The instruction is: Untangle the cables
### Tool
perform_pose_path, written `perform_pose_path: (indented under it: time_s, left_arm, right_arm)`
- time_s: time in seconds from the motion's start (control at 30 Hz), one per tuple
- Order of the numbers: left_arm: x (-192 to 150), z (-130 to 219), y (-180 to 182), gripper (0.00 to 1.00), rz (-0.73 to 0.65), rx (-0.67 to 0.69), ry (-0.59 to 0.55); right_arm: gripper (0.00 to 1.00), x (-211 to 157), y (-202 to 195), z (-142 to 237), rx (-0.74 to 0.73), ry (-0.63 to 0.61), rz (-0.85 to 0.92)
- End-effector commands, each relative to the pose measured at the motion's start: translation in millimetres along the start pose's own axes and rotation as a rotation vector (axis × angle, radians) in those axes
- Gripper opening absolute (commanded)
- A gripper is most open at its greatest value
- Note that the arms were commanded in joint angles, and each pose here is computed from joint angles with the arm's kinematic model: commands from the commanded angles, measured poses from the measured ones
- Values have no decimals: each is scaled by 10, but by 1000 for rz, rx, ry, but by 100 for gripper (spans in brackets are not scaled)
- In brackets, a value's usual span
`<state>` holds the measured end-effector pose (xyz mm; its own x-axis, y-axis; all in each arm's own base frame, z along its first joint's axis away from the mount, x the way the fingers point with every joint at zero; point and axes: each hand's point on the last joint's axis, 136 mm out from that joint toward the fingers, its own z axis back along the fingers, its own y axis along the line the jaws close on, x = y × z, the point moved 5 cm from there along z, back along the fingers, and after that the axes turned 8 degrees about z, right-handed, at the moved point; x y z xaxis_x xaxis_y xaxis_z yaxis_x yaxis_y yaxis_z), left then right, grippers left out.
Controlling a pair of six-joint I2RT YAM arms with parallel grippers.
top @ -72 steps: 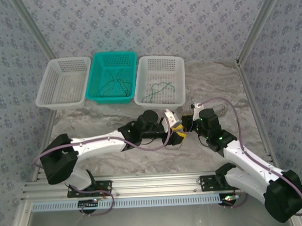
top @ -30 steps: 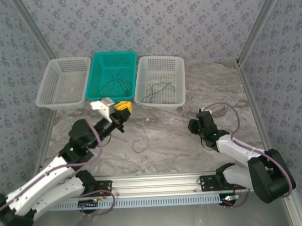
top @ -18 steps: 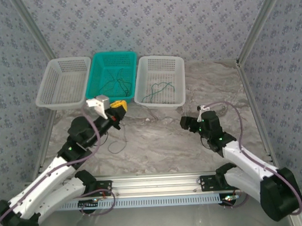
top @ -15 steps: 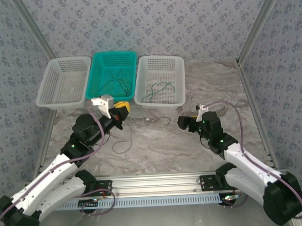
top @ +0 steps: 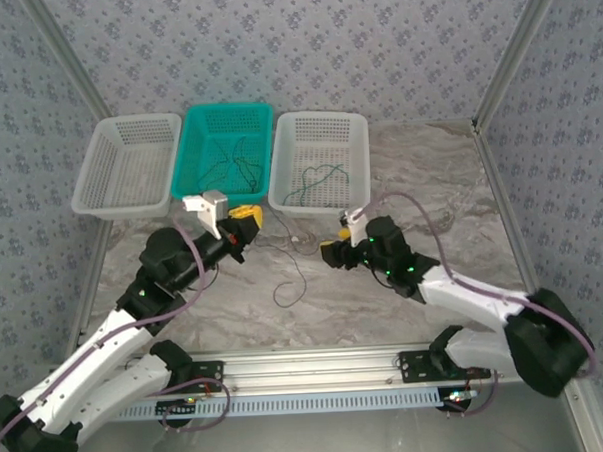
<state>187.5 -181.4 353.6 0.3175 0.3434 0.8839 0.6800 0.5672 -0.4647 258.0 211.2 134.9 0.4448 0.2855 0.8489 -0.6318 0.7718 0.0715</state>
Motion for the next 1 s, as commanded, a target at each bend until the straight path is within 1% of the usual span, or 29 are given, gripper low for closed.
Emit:
perform_pose_path:
  time_s: [0.0, 0.03, 0.07, 0.1, 0.13, 0.17, 0.27, 0.37, 0.43, 0.5, 0.53, 0.63, 0.77, 0.97]
  left_arm:
    - [318, 166, -225, 0, -47, -66, -80]
    - [348, 210, -243, 0, -56, -64, -86]
    - [380, 259, -241, 0, -65, -47, -96]
    - [410, 308, -222, 0, -73, -18, -109]
    - [437, 367, -164, 0, -80, 43, -123]
    - [470, 435, -75, 0, -86, 128, -140]
    - [530, 649, 164, 0, -103, 360, -170]
    - [543, 803, 301, 0, -113, 494, -180]
    - [554, 889, 371, 0, -117, 568, -186]
    - [582, 953, 405, 0, -132, 615, -189]
    - [599, 971, 405, 0, -141, 624, -188]
    - [654, 981, 384, 0, -155, 628, -187]
    - [710, 941, 344, 0, -154, 608, -188]
    - [818, 850, 234, 0, -154, 539, -203]
  right_arm:
    - [47, -26, -287, -158, -219, -9, 31]
    - [43, -98, -342, -198, -251, 5, 33]
    - [35, -160, -376, -230, -266, 14, 32]
    - [24, -213, -402, -253, -274, 26, 30]
    - [12, -260, -405, -279, -266, 43, 26]
    - [5, -311, -422, -293, -270, 73, 14]
    - [4, -449, -479, -265, -319, 134, -17]
    - [5, -629, -598, -168, -403, 171, -70]
    - [10, -766, -710, -83, -472, 201, -149]
    - [16, -888, -802, -6, -516, 222, -218]
    - [18, -940, -837, 30, -529, 225, -245]
    - [18, -1015, -879, 94, -529, 220, -292]
    - [16, -949, -868, 118, -498, 199, -307]
    - [15, -824, -910, 236, -503, 133, -336]
